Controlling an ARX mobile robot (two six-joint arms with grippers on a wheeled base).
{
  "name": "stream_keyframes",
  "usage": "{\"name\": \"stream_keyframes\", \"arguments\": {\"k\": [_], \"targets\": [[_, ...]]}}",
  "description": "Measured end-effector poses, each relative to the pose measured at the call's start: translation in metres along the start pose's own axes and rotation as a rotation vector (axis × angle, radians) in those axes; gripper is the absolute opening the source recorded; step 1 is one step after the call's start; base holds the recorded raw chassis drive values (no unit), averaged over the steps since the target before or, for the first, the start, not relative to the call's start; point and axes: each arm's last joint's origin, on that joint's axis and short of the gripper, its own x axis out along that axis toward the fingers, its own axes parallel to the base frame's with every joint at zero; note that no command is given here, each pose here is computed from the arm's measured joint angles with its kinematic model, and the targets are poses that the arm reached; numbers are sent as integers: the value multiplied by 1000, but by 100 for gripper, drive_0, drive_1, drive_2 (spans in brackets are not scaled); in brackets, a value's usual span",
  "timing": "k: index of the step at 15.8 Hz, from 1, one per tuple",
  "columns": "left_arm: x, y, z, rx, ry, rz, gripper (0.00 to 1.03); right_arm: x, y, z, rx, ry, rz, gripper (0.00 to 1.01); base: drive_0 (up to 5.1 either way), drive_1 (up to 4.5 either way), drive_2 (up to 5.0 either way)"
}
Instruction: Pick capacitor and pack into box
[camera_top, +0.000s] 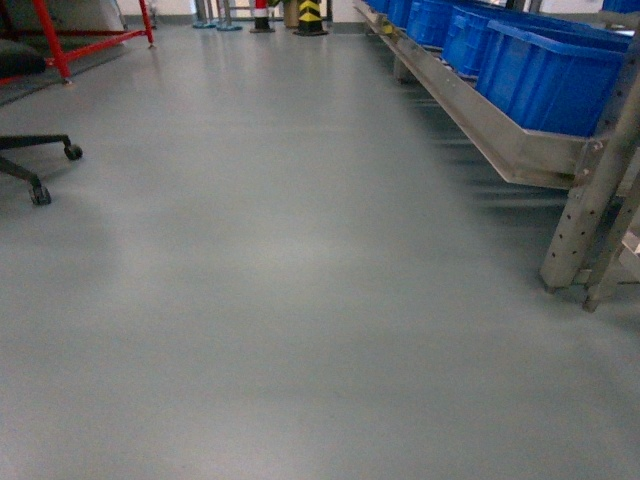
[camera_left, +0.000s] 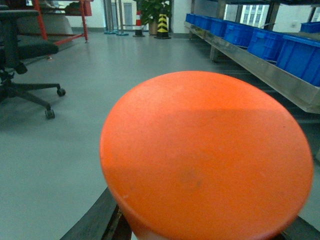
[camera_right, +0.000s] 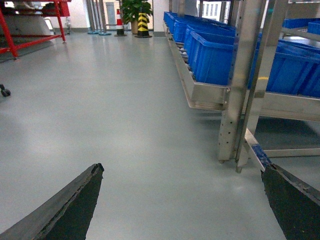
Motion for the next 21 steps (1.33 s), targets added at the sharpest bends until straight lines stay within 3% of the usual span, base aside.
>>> {"name": "stream_keyframes", "arguments": {"k": [21], "targets": [[0, 0, 0, 0, 2, 1, 44, 0, 0, 0, 0, -2, 0, 98, -497, 249, 249]]}}
